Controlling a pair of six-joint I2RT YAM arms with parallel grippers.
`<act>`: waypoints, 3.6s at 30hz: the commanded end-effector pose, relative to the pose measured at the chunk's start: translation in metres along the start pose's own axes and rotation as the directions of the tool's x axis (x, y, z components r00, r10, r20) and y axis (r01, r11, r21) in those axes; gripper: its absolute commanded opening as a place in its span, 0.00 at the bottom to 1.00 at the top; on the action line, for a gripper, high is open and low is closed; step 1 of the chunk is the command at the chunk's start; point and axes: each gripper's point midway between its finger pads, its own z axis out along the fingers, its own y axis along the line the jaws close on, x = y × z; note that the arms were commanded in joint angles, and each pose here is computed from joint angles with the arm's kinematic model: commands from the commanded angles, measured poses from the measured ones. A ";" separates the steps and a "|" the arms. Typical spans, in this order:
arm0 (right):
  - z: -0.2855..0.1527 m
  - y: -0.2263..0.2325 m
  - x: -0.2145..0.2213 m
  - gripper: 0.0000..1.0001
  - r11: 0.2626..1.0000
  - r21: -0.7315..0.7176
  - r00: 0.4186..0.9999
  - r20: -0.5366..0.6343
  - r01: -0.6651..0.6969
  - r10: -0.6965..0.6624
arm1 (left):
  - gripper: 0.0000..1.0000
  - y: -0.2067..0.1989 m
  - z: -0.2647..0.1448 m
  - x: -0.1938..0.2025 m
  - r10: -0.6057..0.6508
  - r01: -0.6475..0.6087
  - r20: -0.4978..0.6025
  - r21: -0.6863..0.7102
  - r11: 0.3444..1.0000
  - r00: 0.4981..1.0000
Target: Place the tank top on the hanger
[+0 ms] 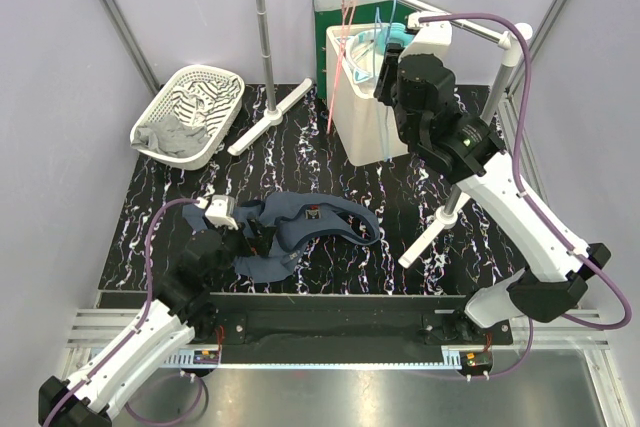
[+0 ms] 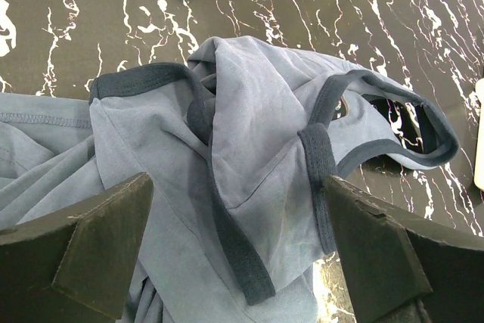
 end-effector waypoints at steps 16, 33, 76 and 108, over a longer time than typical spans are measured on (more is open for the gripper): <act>0.026 0.003 0.038 0.38 1.000 0.021 0.996 -0.093 0.006 -0.004 | 0.99 -0.004 0.001 -0.014 -0.009 0.008 0.054 0.011 1.000 0.998; 0.014 -0.013 0.000 0.00 0.998 0.067 1.000 -0.021 0.008 -0.006 | 0.99 -0.004 0.001 -0.013 -0.009 0.009 0.050 0.006 1.000 0.999; -0.125 -0.029 0.095 0.00 0.937 -0.350 0.963 -0.258 -0.017 -0.078 | 0.99 -0.009 -0.004 -0.018 -0.035 0.033 0.073 0.039 0.999 0.997; -0.207 0.012 0.199 0.00 0.639 -0.744 0.835 -0.468 -0.195 -0.290 | 0.49 -0.034 0.007 0.004 -0.227 0.232 -0.050 0.122 0.965 0.973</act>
